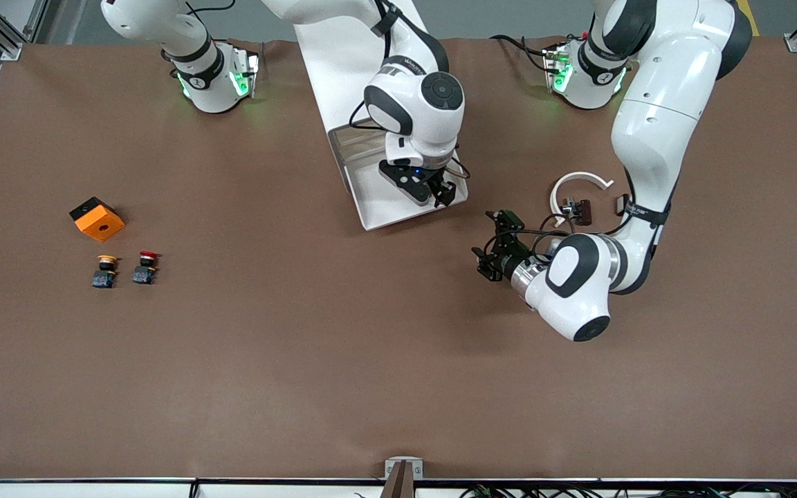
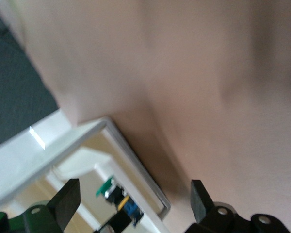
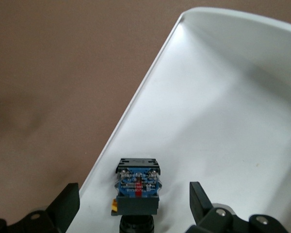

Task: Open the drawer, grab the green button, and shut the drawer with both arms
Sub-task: 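Lift the button out with the right gripper while the left gripper pushes the drawer, then lower the button beside the red button while the left gripper shuts the drawer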

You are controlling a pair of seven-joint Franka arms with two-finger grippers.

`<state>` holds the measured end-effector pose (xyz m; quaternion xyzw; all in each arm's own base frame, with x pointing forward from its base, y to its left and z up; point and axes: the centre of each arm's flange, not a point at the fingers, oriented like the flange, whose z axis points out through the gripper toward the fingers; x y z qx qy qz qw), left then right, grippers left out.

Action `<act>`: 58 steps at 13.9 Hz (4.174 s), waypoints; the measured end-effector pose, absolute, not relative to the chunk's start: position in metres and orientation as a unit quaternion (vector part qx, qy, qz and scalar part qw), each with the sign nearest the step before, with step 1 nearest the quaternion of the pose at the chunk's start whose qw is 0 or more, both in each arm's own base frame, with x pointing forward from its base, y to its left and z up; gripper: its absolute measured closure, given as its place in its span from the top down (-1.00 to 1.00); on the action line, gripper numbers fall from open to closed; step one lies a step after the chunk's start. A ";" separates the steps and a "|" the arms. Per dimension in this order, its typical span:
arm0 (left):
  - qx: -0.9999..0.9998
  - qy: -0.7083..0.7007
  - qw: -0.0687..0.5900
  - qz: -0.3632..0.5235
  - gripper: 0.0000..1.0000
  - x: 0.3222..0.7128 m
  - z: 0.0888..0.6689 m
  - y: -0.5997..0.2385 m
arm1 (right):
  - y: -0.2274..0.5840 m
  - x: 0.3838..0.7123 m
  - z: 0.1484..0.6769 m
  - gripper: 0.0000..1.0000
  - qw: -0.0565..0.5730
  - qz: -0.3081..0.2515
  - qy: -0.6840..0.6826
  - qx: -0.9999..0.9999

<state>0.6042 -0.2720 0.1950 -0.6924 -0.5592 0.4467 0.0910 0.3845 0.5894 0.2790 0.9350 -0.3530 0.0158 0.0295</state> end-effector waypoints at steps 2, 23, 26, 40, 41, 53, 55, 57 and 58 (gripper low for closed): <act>-0.748 -0.513 0.070 0.416 1.00 0.610 0.197 -0.264 | 0.593 0.379 0.272 0.94 0.034 0.016 -0.349 0.937; -0.963 -0.258 -0.021 0.080 1.00 0.685 0.257 -0.267 | 0.484 0.508 0.432 -0.15 0.035 -0.001 -0.356 0.934; -0.967 -0.242 -0.016 0.076 1.00 0.678 0.257 -0.285 | 0.417 0.535 0.480 -0.15 0.046 -0.020 -0.328 0.943; -0.983 -0.162 -0.031 0.080 1.00 0.617 0.270 -0.386 | 0.108 0.608 0.460 -0.15 0.016 -0.067 -0.096 0.993; -0.985 -0.151 -0.033 0.075 1.00 0.604 0.268 -0.398 | 0.102 0.605 0.448 -0.15 0.015 -0.067 -0.096 0.993; -0.989 -0.127 -0.009 0.079 1.00 0.482 0.240 -0.468 | 0.033 0.571 0.279 -0.15 0.010 -0.008 -0.078 0.997; -0.988 -0.127 0.000 0.085 1.00 0.466 0.232 -0.476 | 0.028 0.569 0.259 -0.15 0.012 0.003 -0.081 0.997; -0.986 -0.137 0.004 0.093 1.00 0.453 0.227 -0.483 | 0.023 0.564 0.231 -0.15 0.014 0.022 -0.075 0.997; -0.985 -0.143 0.001 0.098 1.00 0.449 0.227 -0.486 | 0.020 0.561 0.217 -0.15 0.016 0.029 -0.069 0.997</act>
